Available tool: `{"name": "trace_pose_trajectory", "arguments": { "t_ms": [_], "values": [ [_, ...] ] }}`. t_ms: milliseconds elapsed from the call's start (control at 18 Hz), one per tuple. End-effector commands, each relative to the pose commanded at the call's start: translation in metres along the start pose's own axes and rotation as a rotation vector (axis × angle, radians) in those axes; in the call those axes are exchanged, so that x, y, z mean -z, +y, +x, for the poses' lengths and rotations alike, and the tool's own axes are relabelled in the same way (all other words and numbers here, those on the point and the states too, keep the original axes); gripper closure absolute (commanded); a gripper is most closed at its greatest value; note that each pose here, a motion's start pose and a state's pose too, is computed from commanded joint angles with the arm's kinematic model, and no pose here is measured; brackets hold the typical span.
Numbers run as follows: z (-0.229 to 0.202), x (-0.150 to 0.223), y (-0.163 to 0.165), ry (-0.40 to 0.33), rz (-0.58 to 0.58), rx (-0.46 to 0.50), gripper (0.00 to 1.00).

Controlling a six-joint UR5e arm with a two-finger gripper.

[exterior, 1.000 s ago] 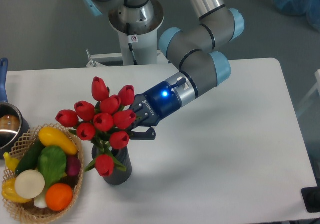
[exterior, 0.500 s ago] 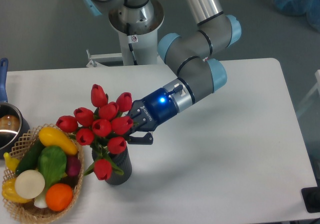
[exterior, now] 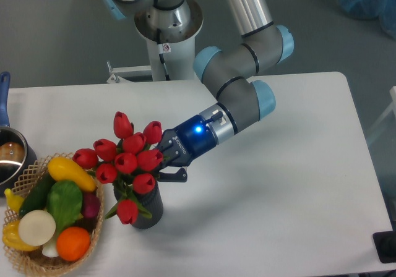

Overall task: Insert the flowers into the vase
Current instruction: 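Lower the tulip stems down into the vase opening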

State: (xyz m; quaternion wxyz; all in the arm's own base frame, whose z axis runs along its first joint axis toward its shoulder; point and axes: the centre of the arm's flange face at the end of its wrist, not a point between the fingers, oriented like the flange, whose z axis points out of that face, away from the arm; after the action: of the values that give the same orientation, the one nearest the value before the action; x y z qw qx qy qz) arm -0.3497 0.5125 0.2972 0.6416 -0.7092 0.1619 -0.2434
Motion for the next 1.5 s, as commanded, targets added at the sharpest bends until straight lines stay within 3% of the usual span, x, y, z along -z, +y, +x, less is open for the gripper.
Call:
{"name": "trace_pose_trajectory", "arguments": {
  "t_ms": [722, 1500],
  "values": [
    [-0.008, 0.002, 0.035, -0.005, -0.007, -0.003, 0.78],
    [-0.01, 0.003, 0.041, -0.006, -0.008, -0.007, 0.74]
  ]
}}
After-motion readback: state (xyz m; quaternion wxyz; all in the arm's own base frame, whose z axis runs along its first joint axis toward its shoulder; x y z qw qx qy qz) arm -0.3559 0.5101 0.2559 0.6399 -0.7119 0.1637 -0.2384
